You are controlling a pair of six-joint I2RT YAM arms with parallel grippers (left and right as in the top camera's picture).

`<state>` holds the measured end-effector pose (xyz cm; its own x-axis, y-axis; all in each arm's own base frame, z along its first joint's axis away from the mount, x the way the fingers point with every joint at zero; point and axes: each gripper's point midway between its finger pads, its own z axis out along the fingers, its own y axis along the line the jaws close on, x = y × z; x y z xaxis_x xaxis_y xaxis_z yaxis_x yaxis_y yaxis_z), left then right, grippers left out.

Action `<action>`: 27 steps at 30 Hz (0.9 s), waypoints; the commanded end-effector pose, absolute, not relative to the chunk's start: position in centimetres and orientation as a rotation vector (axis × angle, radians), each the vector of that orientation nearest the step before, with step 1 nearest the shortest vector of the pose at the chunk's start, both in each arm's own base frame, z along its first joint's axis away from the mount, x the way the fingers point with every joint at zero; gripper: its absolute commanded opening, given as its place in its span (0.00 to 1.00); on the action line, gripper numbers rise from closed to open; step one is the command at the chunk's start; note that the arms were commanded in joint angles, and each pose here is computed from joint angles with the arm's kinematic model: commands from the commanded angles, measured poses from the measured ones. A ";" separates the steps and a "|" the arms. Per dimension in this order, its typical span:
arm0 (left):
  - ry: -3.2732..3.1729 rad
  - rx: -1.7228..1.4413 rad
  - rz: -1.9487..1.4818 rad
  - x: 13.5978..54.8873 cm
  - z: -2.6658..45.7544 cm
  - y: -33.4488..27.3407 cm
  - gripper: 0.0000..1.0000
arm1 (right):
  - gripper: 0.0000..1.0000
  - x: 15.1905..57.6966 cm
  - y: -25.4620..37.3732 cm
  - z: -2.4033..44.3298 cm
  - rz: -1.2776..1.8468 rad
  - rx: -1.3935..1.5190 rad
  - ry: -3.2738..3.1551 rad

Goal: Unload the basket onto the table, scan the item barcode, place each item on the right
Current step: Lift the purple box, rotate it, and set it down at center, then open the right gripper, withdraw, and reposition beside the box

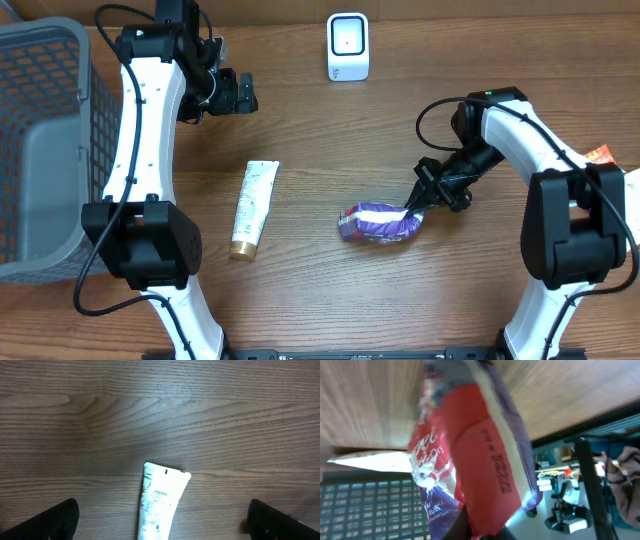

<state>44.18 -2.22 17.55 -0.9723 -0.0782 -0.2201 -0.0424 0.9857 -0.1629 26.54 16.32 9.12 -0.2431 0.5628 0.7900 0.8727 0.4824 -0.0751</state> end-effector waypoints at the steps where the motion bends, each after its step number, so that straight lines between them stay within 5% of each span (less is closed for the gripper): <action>1: 2.872 -0.060 -0.217 44.3 18.6 -1.9 1.00 | 0.25 27.3 16.2 6.3 -0.449 -1.224 -1.930; 9: 2.872 -0.060 -0.217 44.3 18.6 -1.9 1.00 | 0.50 31.9 15.9 3.9 -0.618 -1.248 -2.054; 16: 2.872 -0.060 -0.217 44.3 18.6 -1.9 1.00 | 0.63 37.9 11.3 6.1 -0.695 -1.276 -2.310; 18: 2.872 -0.060 -0.217 44.3 18.6 -1.9 1.00 | 0.75 39.3 9.8 7.4 -0.695 -1.249 -2.410; 20: 2.872 -0.060 -0.217 44.3 18.6 -1.9 1.00 | 0.90 40.2 8.7 9.1 -0.710 -1.176 -2.507; 23: 2.872 -0.060 -0.217 44.3 18.6 -1.9 1.00 | 1.00 40.1 7.6 12.2 -0.708 -0.975 -2.649; 27: 2.872 -0.060 -0.217 44.3 18.6 -1.9 1.00 | 1.00 37.6 9.1 14.9 -0.845 -0.593 -2.678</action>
